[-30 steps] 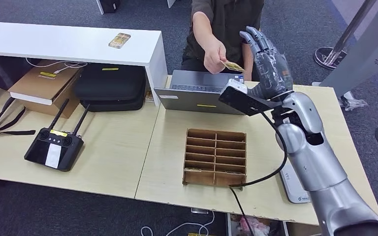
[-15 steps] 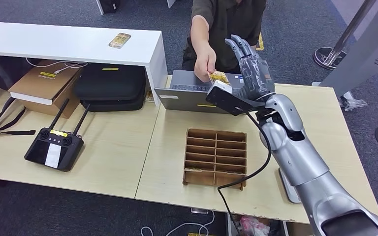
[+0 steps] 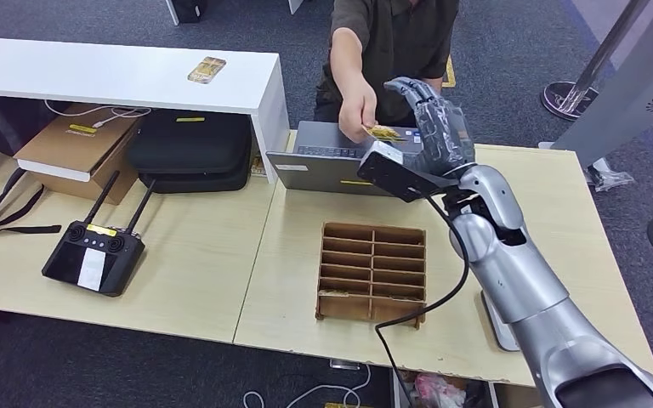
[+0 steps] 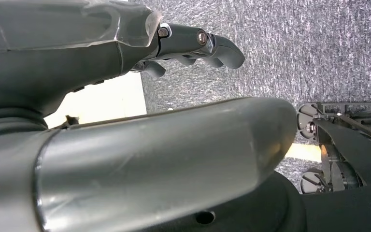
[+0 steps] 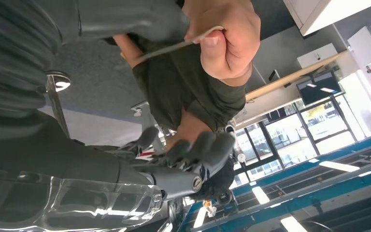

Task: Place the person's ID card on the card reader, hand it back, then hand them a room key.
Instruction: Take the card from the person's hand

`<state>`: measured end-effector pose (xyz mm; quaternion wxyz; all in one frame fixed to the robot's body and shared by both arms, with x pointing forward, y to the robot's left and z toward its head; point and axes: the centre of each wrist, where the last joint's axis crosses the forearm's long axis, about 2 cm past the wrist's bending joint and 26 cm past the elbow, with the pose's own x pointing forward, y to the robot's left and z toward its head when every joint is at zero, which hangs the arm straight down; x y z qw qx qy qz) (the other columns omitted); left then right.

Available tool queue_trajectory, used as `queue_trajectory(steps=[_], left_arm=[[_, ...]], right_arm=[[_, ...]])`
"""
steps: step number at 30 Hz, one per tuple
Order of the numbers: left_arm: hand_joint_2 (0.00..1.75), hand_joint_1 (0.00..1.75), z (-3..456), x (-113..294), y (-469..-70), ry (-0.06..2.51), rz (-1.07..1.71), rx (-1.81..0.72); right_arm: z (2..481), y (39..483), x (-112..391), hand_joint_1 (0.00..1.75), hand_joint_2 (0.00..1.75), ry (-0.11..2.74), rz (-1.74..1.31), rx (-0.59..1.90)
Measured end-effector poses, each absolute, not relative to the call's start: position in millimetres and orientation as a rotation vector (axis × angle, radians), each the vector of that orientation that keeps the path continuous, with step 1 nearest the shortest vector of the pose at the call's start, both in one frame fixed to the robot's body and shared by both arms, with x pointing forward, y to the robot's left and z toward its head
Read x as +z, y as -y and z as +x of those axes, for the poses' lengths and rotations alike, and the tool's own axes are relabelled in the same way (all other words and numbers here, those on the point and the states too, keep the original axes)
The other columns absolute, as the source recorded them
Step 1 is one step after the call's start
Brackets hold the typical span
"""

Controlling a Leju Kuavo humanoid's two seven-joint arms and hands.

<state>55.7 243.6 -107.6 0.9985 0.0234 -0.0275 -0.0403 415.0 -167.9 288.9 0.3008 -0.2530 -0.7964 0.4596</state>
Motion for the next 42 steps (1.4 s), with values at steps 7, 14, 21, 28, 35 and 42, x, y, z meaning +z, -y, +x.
queue_trajectory(steps=[7,14,21,28,35,42], left_arm=[[0.00,0.00,55.2,-107.7,-244.1,0.054,0.049,-0.071],[0.00,0.00,55.2,-107.6,-243.5,0.055,0.048,-0.073],[0.00,0.00,55.2,-107.6,-243.4,0.055,0.046,-0.074],[0.00,0.00,55.1,-107.6,-243.3,0.057,0.044,-0.077],[0.00,0.00,55.1,-107.6,-243.2,0.057,0.043,-0.087],[0.00,0.00,54.6,-107.7,-243.5,0.053,0.040,-0.087]], right_arm=[[415.3,169.7,288.7,1.61,1.75,2.126,-0.675,1.207],[415.2,172.2,287.6,1.62,1.75,2.131,-0.682,1.198],[414.4,173.7,286.4,1.58,1.75,2.131,-0.683,1.196],[413.8,174.5,285.2,1.71,1.75,2.130,-0.683,1.196],[414.6,180.8,284.7,1.75,1.75,2.103,-0.623,1.176],[421.0,202.3,284.7,1.75,1.75,1.997,-0.342,1.048]])
